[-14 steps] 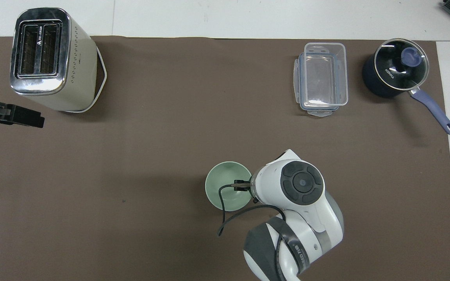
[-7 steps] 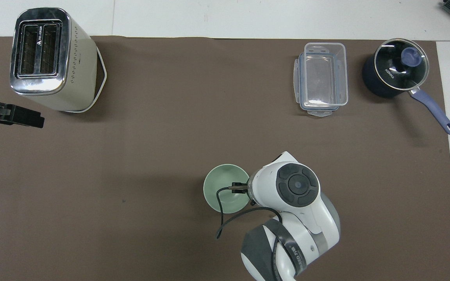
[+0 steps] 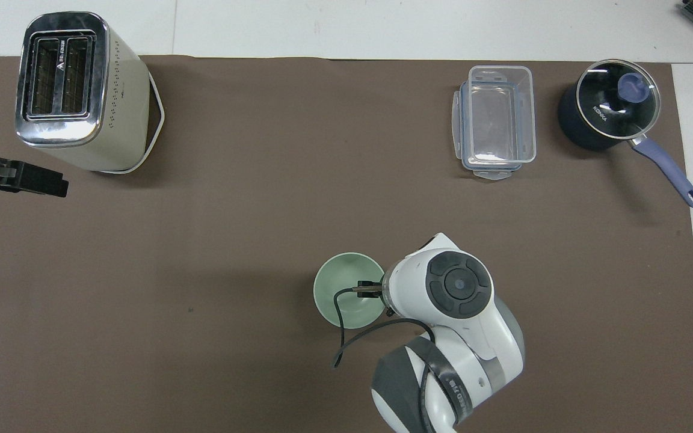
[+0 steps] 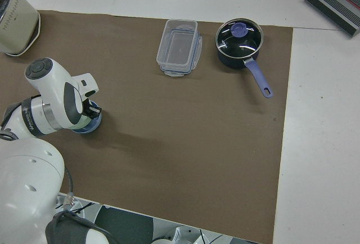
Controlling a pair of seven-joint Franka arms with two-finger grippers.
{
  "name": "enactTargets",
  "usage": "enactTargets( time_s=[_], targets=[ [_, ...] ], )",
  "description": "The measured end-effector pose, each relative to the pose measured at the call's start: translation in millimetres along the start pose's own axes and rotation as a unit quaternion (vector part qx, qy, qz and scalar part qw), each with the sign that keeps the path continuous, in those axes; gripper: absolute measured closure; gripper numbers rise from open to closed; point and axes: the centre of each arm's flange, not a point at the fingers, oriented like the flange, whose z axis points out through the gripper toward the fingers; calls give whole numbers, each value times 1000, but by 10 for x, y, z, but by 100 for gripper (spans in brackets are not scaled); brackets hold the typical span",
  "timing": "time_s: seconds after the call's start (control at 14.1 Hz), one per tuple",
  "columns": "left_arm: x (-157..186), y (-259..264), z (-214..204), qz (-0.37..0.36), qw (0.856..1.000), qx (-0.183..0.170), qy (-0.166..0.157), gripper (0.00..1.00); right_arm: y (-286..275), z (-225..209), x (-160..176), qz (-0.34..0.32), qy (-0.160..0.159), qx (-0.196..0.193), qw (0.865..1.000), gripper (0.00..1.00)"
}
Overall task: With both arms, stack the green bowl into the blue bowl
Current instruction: 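Lower the green bowl into the blue bowl with the right gripper, then open the right gripper to release the green bowl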
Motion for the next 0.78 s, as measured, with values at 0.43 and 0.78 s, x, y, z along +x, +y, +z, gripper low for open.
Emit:
enactTargets(
  time_s=[0.43,0.78],
  targets=[
    [0,0,0,0,1000,0,0,0,11,14,6,-3,-1,0,1000,93],
    [0,0,0,0,1000,0,0,0,16,65,12,-3,-6,-2,1000,92]
  ],
)
